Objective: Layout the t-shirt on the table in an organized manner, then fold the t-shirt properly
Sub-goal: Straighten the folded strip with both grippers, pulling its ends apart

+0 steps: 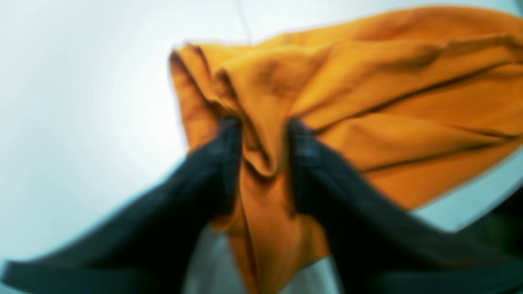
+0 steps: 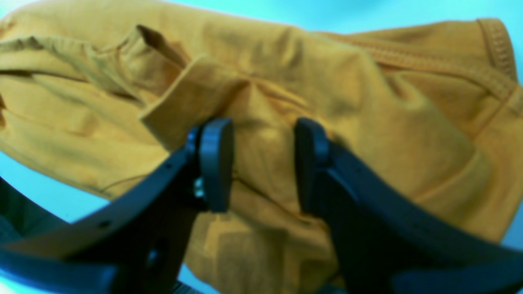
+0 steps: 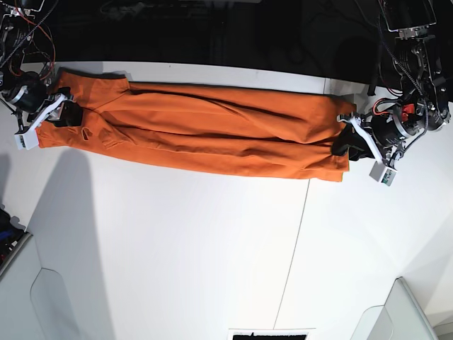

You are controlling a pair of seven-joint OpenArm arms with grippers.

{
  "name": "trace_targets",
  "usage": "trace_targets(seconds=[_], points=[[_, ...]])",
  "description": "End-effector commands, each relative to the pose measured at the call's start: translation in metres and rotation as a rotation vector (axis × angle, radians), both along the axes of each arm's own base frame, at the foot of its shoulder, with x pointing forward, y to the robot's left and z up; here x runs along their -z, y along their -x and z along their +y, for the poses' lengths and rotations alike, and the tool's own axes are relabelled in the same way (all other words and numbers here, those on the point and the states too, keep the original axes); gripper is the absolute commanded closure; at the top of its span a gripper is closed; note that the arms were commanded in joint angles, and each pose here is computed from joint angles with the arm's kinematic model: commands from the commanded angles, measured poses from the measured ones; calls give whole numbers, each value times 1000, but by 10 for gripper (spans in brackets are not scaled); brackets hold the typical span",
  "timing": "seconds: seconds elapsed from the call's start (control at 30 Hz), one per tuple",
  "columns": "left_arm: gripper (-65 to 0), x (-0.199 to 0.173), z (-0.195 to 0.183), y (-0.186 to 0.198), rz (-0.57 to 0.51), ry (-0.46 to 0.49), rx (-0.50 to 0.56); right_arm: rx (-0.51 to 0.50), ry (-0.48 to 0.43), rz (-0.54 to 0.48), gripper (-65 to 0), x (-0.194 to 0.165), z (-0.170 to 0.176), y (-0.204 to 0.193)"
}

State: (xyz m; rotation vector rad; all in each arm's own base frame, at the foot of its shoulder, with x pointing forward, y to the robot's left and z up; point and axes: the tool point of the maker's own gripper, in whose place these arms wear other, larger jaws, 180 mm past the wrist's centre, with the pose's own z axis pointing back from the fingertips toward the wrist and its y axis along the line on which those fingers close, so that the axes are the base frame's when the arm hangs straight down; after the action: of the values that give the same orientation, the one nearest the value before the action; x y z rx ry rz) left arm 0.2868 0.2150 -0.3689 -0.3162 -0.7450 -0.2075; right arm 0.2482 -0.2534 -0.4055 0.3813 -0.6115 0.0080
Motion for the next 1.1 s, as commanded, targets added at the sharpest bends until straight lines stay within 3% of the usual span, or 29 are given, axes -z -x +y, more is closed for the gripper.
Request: trace_targets(seconds=[0.0,0.2,0.33,0.73,1.07], points=[[-323,-13,7,-11,-49,-7,-28,-6,24,-23,-257,-9,-7,-6],[-350,-3,33,-10,5,-77,-161,-6,24,-23,-257,-9,-7,-6],[-350,-7,49,-10,3,-68,-240,-7,25,-20,-257,-8,-7,-5],[-350,32,62,20,122,144,-412,-8,26,-19,-257,-8,-8,-5],[-350,21,46,28,97,279,-340,-12,28,-9,-257,-7,-7,-3]])
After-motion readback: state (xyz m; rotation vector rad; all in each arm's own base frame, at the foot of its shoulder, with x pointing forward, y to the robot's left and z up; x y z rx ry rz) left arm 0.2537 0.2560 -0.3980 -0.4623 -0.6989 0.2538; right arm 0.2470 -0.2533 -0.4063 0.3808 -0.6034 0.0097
